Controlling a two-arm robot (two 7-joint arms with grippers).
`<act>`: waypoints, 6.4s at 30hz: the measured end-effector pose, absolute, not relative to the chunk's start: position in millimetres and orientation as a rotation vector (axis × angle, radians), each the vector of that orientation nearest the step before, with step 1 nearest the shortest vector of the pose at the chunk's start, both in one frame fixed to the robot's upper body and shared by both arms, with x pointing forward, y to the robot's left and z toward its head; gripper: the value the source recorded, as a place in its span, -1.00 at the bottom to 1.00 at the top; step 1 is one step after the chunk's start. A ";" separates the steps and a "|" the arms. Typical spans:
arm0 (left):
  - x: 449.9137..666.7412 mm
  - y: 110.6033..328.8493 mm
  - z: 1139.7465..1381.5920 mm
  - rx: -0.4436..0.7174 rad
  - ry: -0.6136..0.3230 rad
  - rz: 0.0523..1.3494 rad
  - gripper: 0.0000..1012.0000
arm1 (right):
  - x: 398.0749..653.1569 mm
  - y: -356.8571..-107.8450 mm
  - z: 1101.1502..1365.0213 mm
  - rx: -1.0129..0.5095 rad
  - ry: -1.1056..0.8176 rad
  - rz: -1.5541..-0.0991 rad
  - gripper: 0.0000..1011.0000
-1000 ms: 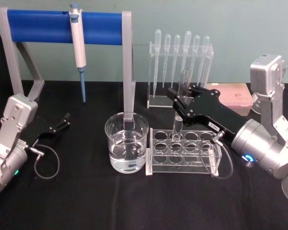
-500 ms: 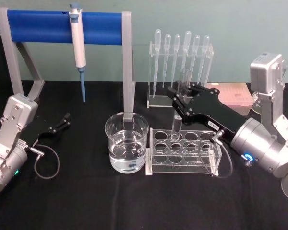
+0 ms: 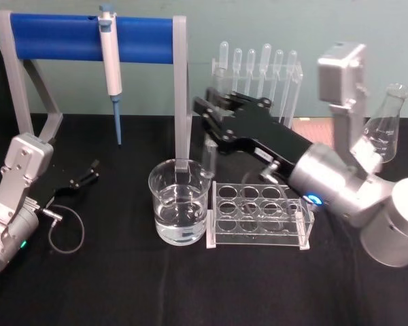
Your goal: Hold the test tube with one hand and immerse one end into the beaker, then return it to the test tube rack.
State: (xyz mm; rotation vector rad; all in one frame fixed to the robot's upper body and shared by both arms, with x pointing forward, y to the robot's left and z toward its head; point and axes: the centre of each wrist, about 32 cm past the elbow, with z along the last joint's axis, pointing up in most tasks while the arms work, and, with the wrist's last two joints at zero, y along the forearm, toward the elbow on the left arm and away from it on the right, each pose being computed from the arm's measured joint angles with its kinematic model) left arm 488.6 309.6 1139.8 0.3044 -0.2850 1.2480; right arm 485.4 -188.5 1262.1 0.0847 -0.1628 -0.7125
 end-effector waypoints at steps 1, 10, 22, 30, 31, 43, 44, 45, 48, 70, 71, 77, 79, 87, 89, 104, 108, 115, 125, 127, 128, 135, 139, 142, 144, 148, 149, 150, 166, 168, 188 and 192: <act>488.6 309.7 1139.8 0.304 -0.285 1.248 0.98 | 487.4 -185.7 1261.7 0.087 -0.163 -0.707 -0.55; 488.6 309.7 1139.8 0.304 -0.285 1.248 0.98 | 509.0 -159.8 1240.1 0.085 -0.151 -0.659 -0.55; 488.6 309.7 1139.8 0.304 -0.285 1.248 0.98 | 514.5 -152.3 1198.1 0.041 -0.150 -0.645 -0.55; 488.6 309.7 1139.8 0.304 -0.285 1.248 0.98 | 512.8 -155.0 1172.5 0.031 -0.129 -0.648 -0.55; 488.6 309.7 1139.8 0.304 -0.285 1.248 0.98 | 512.9 -155.4 1170.5 0.030 -0.126 -0.648 -0.55; 488.6 309.7 1139.8 0.305 -0.285 1.248 0.98 | 513.9 -157.2 1164.0 0.026 -0.120 -0.649 -0.55; 488.6 309.7 1139.8 0.304 -0.285 1.248 0.98 | 513.8 -157.2 1164.0 0.026 -0.120 -0.649 -0.55; 488.6 309.7 1139.8 0.304 -0.285 1.248 0.98 | 513.8 -157.2 1163.9 0.026 -0.119 -0.649 -0.55; 488.6 309.7 1139.8 0.304 -0.285 1.248 0.98 | 513.7 -157.2 1163.8 0.026 -0.119 -0.649 -0.55; 488.6 309.7 1139.8 0.304 -0.285 1.248 0.98 | 513.6 -157.1 1163.4 0.026 -0.117 -0.649 -0.55; 488.6 309.7 1139.8 0.304 -0.285 1.248 0.98 | 513.6 -157.1 1163.4 0.026 -0.117 -0.649 -0.55; 488.6 309.7 1139.8 0.304 -0.285 1.248 0.98 | 513.6 -157.1 1163.4 0.027 -0.117 -0.649 -0.55; 488.6 309.7 1139.8 0.304 -0.285 1.248 0.98 | 513.6 -157.1 1163.4 0.026 -0.117 -0.649 -0.55; 488.6 309.7 1139.8 0.304 -0.285 1.248 0.98 | 513.6 -157.1 1163.4 0.026 -0.117 -0.649 -0.55; 488.6 309.7 1139.8 0.304 -0.285 1.248 0.98 | 513.7 -157.1 1163.4 0.027 -0.117 -0.649 -0.55; 488.6 309.7 1139.8 0.304 -0.285 1.248 0.98 | 513.7 -157.1 1163.4 0.027 -0.117 -0.649 -0.55; 488.6 309.7 1139.8 0.304 -0.285 1.248 0.98 | 513.7 -157.1 1163.4 0.027 -0.117 -0.649 -0.55; 488.6 309.7 1139.8 0.304 -0.285 1.248 0.98 | 513.7 -157.1 1163.4 0.027 -0.117 -0.649 -0.55; 488.6 309.7 1139.8 0.304 -0.285 1.248 0.98 | 513.7 -157.1 1163.4 0.027 -0.117 -0.649 -0.55; 488.6 309.7 1139.8 0.304 -0.285 1.248 0.98 | 513.7 -157.1 1163.4 0.027 -0.117 -0.649 -0.55; 488.6 309.7 1139.8 0.305 -0.285 1.248 0.98 | 513.6 -157.1 1163.4 0.027 -0.117 -0.649 -0.55; 488.6 309.7 1139.8 0.304 -0.285 1.248 0.98 | 513.7 -157.1 1163.4 0.027 -0.117 -0.649 -0.55; 488.6 309.7 1139.8 0.305 -0.285 1.248 0.98 | 513.7 -157.1 1163.4 0.026 -0.117 -0.649 -0.55; 488.6 309.7 1139.8 0.304 -0.285 1.248 0.98 | 513.7 -157.1 1163.4 0.027 -0.117 -0.649 -0.55; 488.6 309.7 1139.8 0.304 -0.285 1.248 0.98 | 513.7 -157.1 1163.4 0.027 -0.117 -0.649 -0.55; 488.6 309.7 1139.8 0.304 -0.285 1.248 0.98 | 513.7 -157.1 1163.4 0.026 -0.117 -0.649 -0.55; 488.6 309.7 1139.8 0.304 -0.285 1.248 0.98 | 513.7 -157.1 1163.4 0.026 -0.117 -0.649 -0.55; 488.6 309.7 1139.8 0.304 -0.285 1.248 0.98 | 513.7 -157.1 1163.4 0.027 -0.117 -0.649 -0.55; 488.6 309.7 1139.8 0.304 -0.285 1.248 0.98 | 513.7 -157.1 1163.4 0.027 -0.117 -0.649 -0.55; 488.6 309.6 1139.8 0.304 -0.285 1.248 0.98 | 513.7 -157.1 1163.4 0.026 -0.117 -0.649 -0.55; 488.6 309.7 1139.8 0.305 -0.285 1.248 0.98 | 513.7 -157.1 1163.4 0.026 -0.117 -0.649 -0.55; 488.6 309.7 1139.8 0.305 -0.285 1.248 0.98 | 513.7 -157.1 1163.4 0.027 -0.117 -0.649 -0.55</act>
